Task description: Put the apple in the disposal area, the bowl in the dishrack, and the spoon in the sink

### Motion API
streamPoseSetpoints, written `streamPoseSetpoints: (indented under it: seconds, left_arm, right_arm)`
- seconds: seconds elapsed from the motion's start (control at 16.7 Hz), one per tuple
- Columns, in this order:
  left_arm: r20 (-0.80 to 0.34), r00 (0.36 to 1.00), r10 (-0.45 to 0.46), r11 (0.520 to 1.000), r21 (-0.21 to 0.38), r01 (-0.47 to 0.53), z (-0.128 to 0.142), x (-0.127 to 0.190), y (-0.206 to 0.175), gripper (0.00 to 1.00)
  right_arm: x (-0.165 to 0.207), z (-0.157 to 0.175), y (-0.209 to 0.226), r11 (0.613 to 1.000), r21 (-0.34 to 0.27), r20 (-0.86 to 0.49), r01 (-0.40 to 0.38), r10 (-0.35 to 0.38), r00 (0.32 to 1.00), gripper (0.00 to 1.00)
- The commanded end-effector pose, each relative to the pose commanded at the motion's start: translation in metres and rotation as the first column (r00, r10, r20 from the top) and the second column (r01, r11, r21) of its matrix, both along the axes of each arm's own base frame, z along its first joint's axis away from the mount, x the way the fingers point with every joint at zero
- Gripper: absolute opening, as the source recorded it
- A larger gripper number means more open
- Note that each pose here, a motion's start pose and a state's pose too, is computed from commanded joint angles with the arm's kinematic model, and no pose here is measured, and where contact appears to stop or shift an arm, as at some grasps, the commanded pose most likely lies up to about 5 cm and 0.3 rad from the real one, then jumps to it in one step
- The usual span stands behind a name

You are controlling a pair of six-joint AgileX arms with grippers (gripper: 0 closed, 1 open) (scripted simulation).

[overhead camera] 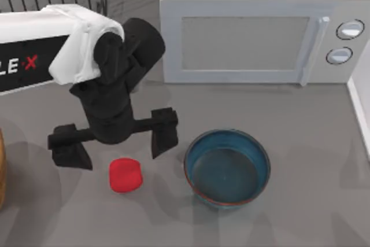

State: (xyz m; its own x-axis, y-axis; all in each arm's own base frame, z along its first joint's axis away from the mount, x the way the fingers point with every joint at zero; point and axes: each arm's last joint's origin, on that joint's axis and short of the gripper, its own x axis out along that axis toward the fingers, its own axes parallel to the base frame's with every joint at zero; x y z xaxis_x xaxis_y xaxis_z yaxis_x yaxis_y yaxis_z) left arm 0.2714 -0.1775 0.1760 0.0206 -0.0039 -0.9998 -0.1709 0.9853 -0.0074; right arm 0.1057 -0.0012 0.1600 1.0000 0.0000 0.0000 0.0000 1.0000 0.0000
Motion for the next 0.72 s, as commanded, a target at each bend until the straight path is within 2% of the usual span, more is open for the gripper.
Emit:
streamPoseSetpoints:
  seconds: [0.24,0.6,0.72]
  left_arm:
    - [-0.002,1.000,0.001,1.000,0.001,-0.001,-0.006,0.000,0.001,1.00]
    - [0.006,1.000,0.000,1.000,-0.004,0.000,-0.059,0.003,-0.001,1.00]
    - [0.000,1.000,0.000,1.000,0.000,0.000,-0.070,0.002,0.000,1.00]
  right_arm:
    - [0.000,0.000,0.000,1.000,0.000,0.000,0.000,0.000,1.000,1.00]
    - [0.000,0.000,0.000,1.000,0.000,0.000,0.000,0.000,1.000,1.00]
    - [0.000,0.000,0.000,1.000,0.000,0.000,0.000,0.000,1.000,1.00]
